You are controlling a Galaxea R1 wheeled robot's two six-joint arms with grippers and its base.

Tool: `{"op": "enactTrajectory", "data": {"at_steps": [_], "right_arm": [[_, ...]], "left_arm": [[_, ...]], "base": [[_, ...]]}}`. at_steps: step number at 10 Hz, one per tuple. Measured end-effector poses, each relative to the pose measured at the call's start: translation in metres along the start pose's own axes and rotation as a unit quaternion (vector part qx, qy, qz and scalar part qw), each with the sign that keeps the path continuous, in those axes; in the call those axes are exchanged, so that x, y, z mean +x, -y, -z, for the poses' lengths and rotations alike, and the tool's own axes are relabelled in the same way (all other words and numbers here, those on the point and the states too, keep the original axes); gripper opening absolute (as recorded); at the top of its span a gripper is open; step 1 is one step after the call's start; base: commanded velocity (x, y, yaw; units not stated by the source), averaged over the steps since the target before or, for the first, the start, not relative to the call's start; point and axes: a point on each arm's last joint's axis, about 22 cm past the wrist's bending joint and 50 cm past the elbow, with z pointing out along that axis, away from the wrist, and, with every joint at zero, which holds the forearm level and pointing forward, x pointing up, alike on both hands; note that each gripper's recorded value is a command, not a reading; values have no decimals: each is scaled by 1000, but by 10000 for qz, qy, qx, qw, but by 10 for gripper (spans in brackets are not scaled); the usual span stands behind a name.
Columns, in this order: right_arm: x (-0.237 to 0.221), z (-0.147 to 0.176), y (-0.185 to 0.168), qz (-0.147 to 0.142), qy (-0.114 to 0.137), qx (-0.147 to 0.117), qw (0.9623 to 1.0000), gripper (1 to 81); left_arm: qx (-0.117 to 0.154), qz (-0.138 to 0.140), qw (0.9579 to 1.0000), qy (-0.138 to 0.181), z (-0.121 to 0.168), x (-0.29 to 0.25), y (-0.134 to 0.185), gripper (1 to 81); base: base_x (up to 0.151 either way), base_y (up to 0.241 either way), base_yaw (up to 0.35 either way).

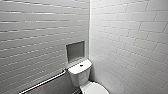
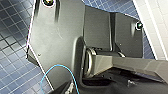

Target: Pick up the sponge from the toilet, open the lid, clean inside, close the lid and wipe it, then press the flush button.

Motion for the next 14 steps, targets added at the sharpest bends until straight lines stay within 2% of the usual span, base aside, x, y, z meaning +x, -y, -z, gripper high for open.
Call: {"op": "enactTrajectory", "data": {"at_steps": [1, 2, 4, 5, 9, 14], "right_arm": [[0, -4, 14, 117, 139, 102, 9998, 10], [6, -8, 28, 225, 173, 195, 9994, 10], [7, -10, 22, 378, 254, 72, 9989, 10], [7, -9, 13, 400, 295, -6, 9988, 10], [4, -11, 24, 389, 306, 72, 9987, 10], [1, -10, 20, 382, 311, 50, 9988, 10]], "left_arm": [[2, -2, 10000, 2, 0, 0, 0, 811], [-2, -16, 10000, 1, 0, 0, 0, 811], [-6, -125, 9999, -15, 0, 4, -1, 811], [-9, -203, 9998, -30, 0, 7, -1, 811], [40, -220, 9997, -48, 2, 10, 7, 811], [57, -220, 9997, -53, 3, 10, 9, 811]], "base": [[0, 0, 0], [0, 0, 0], [0, 0, 0], [0, 0, 0], [0, 0, 0], [0, 0, 0]]}}
